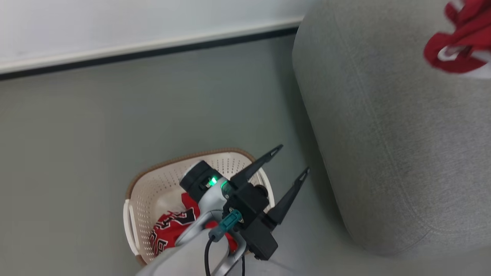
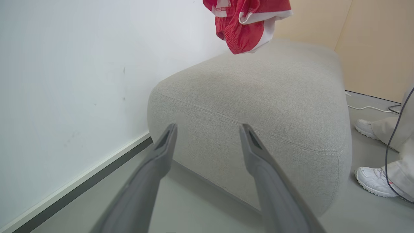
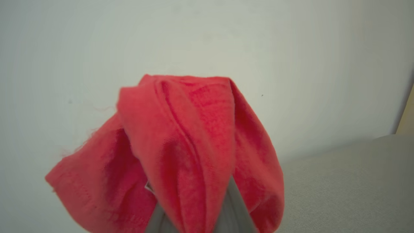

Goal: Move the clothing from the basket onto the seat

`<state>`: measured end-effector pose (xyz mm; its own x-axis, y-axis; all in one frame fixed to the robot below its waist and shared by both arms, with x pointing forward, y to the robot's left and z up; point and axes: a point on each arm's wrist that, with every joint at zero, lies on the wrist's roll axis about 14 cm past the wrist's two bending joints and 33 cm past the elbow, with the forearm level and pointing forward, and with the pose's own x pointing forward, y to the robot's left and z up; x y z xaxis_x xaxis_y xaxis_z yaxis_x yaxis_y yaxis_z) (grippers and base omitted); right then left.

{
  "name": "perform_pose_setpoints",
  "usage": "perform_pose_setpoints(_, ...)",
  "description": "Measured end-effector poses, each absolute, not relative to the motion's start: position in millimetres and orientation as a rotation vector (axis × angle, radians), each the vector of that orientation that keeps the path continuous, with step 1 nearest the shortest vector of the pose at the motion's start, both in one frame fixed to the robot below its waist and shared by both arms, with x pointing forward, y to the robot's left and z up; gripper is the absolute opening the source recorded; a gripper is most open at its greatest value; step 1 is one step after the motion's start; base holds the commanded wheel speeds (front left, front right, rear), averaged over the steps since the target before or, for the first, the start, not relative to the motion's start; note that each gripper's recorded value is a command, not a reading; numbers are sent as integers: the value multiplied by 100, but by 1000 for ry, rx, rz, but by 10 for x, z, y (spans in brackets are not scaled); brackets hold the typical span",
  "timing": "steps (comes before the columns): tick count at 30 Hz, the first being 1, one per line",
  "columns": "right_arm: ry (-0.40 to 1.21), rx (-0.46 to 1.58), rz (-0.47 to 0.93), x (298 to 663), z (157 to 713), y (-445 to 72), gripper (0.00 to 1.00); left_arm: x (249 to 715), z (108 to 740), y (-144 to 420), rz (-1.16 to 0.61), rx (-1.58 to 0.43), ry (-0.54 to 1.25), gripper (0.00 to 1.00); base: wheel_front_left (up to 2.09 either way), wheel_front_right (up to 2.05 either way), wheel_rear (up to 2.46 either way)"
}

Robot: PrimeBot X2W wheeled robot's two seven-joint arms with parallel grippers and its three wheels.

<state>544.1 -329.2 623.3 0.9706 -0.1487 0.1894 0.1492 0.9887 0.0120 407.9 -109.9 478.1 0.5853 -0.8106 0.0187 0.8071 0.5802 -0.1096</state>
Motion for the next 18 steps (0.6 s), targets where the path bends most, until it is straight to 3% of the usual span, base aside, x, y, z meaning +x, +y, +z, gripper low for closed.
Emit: perform_pose_setpoints(18,50,2,-380,5785,5164,-4184,0,4621,4404,-1172,-958,-149,40,100,0,0,0)
